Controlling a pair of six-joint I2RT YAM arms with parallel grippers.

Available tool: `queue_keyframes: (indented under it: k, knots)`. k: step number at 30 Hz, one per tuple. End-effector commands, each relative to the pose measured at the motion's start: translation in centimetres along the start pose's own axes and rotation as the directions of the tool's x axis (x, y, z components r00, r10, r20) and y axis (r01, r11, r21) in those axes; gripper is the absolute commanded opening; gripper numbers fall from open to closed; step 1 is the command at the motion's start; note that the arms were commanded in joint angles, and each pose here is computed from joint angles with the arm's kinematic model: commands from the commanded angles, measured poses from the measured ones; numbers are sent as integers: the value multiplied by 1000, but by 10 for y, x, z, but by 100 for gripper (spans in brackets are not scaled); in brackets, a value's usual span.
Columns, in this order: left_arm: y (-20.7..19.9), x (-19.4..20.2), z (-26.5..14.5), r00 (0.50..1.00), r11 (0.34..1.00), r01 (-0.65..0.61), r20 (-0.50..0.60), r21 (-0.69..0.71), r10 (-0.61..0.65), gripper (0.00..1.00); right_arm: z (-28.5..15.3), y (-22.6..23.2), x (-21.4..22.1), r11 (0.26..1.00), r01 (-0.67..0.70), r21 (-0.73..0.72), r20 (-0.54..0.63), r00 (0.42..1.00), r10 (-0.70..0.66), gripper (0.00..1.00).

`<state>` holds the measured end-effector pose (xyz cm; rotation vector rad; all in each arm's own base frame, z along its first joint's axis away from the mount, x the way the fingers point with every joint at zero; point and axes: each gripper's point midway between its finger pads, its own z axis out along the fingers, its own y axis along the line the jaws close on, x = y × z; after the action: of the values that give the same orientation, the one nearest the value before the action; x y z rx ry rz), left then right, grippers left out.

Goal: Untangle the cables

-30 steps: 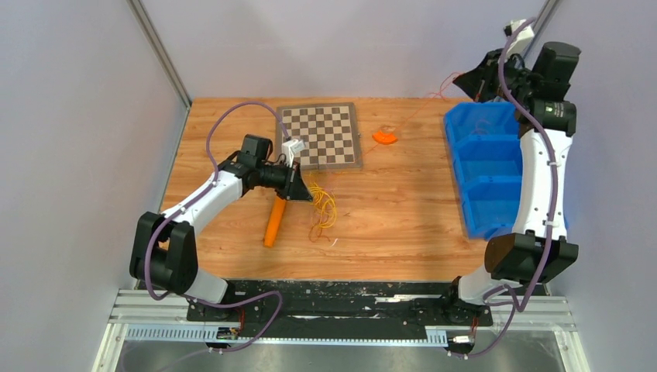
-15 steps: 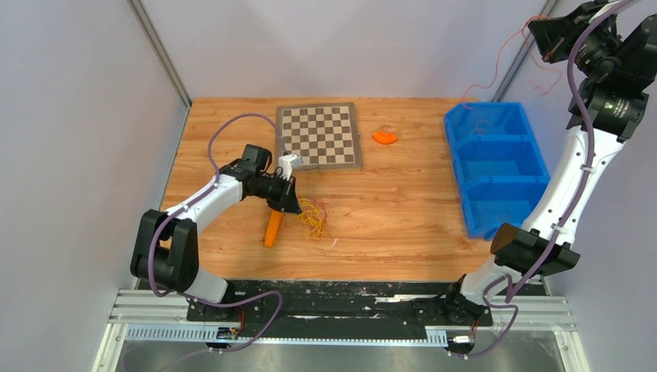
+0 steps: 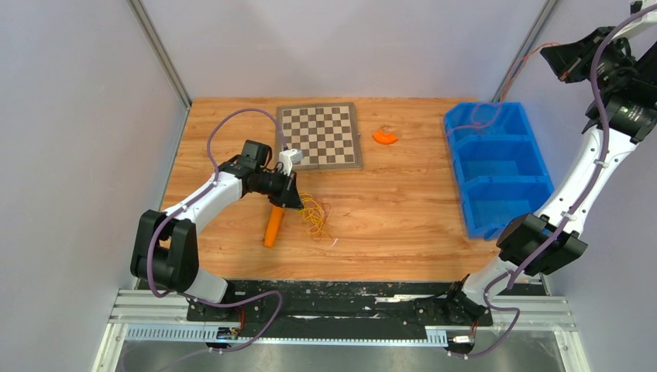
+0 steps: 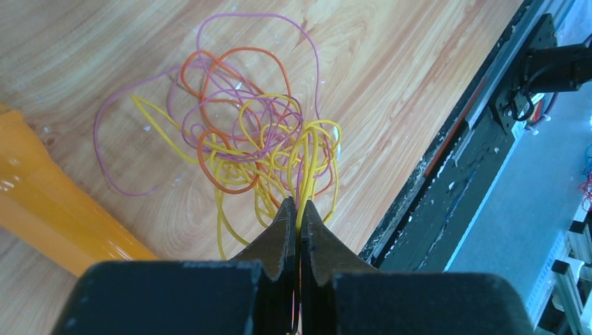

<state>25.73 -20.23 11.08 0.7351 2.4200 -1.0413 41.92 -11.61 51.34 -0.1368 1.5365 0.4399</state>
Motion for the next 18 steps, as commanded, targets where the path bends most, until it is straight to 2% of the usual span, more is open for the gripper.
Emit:
queue_keyframes:
  k: [1, 10, 18]
  knots:
    - [-11, -27, -7, 997, 998, -41, 68, 37, 39, 0, -5, -5, 20, 997, -45, -61, -40, 998, 43, 0]
    - [-17, -31, -6, 996, 998, -19, 84, 61, 14, 0, -8, -57, 70, 996, 4, 91, -101, 995, 5, 0]
    - [-13, -30, -4, 997, 998, -26, 75, 52, 22, 0, -15, -110, 62, 960, 101, 261, -101, 992, -77, 0]
